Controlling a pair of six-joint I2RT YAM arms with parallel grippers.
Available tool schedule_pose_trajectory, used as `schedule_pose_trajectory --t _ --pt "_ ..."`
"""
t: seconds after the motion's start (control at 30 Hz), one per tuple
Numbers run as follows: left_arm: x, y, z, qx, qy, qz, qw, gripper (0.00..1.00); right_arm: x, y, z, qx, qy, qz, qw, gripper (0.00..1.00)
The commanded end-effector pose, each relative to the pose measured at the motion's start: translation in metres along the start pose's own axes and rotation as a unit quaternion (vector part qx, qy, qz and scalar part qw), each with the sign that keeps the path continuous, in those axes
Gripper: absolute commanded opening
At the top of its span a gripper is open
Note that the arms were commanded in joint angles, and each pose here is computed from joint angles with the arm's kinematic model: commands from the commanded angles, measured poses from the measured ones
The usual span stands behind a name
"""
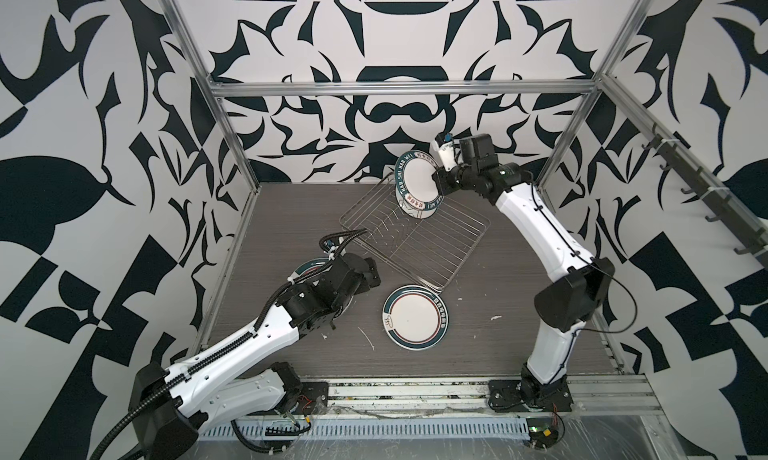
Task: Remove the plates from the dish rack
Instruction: 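Lift the plate out of the rack toward the left gripper while the left approaches, then grip the plate edge with the left gripper while the right gripper holds it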
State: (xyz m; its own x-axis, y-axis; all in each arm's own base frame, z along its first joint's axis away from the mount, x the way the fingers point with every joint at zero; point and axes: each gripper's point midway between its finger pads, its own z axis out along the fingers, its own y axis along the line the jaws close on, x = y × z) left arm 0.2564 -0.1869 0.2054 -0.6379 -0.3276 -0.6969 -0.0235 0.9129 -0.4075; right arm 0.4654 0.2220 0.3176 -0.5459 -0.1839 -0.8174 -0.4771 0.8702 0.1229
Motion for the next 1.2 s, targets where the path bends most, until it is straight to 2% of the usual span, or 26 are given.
schedule_pose_trajectory --t 0.0,0.13,0.4,0.6,0.77,0.87,0.9,0.97,1.17 --pt "-0.019 -0.019 -0.005 0.039 -0.022 0.019 0.999 0.99 -0.014 0.027 -0.040 -0.080 -0.078 0.153 0.982 0.00" --pt "-0.023 -0.027 0.000 0.061 -0.005 0.020 0.998 0.99 0.021 0.053 -0.056 -0.156 -0.067 0.231 0.958 0.00" --pt "-0.027 -0.049 0.024 0.138 0.020 -0.017 0.990 0.99 0.075 0.098 -0.075 -0.242 -0.009 0.288 0.926 0.00" --pt "-0.032 -0.054 0.036 0.174 0.024 -0.053 0.983 0.99 0.088 0.118 -0.075 -0.303 0.000 0.330 0.894 0.00" --pt "-0.035 -0.047 0.044 0.194 0.030 -0.098 0.976 1.00 0.090 0.126 -0.077 -0.320 0.003 0.335 0.886 0.00" --pt "-0.034 -0.050 0.044 0.228 0.039 -0.120 0.965 0.86 0.094 0.126 -0.076 -0.326 0.004 0.342 0.881 0.00" --pt "-0.034 -0.053 0.043 0.240 0.043 -0.127 0.961 0.77 0.094 0.127 -0.075 -0.330 0.003 0.343 0.879 0.00" --pt "-0.032 -0.058 0.040 0.259 0.051 -0.134 0.955 0.65 0.097 0.129 -0.073 -0.337 0.007 0.346 0.875 0.00" --pt "-0.026 -0.071 0.033 0.307 0.072 -0.142 0.938 0.39 0.103 0.138 -0.064 -0.366 0.020 0.351 0.862 0.00"
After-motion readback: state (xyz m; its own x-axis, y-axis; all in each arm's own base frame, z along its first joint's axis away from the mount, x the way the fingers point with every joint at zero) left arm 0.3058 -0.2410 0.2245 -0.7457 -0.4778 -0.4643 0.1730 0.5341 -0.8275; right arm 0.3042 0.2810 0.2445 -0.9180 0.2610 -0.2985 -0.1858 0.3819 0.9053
